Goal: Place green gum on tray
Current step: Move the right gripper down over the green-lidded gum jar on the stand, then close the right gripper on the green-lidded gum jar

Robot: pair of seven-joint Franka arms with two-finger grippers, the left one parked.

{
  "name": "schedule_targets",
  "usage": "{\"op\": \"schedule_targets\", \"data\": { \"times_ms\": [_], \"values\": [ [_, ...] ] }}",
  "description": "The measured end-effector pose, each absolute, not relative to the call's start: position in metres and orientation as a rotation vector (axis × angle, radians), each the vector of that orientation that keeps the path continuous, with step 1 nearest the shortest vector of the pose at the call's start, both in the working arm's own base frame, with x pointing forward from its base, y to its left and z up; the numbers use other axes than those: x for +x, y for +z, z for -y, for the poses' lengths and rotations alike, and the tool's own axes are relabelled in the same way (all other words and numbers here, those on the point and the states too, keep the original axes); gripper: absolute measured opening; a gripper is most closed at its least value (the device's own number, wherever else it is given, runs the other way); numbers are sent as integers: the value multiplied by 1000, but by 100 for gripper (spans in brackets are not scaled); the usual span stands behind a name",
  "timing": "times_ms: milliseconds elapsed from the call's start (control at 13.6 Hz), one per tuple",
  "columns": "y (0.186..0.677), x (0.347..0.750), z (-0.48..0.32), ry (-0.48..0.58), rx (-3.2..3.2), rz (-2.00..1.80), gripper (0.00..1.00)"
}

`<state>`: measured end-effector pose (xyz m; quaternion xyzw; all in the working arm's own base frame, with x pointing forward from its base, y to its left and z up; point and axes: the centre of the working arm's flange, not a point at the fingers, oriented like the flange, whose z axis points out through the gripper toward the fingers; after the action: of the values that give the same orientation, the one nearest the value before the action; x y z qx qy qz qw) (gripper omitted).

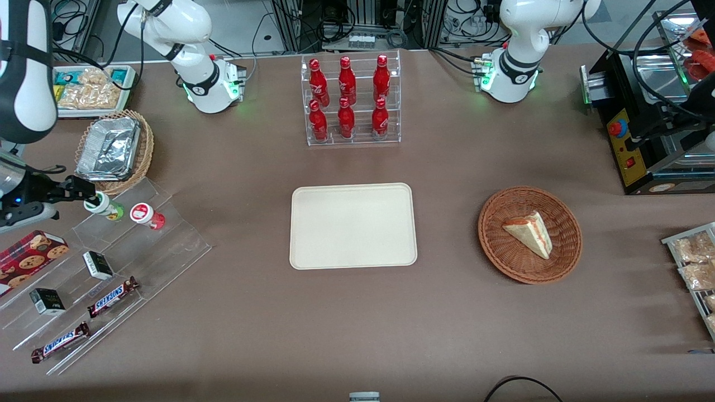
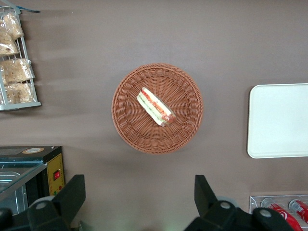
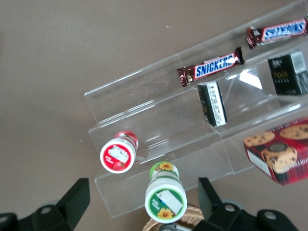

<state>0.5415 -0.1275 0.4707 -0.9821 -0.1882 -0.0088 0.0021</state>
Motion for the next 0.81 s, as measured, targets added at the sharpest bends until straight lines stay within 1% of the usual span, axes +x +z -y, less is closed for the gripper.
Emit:
{"op": "schedule_targets", "data": {
  "times_ms": [220,440,807],
  "values": [
    [449,529,130,-82,-3064,756,100],
    [426,515,150,-108,-3059,825,100],
    [405,502,161,-69,-3049,817,100]
  ]
}}
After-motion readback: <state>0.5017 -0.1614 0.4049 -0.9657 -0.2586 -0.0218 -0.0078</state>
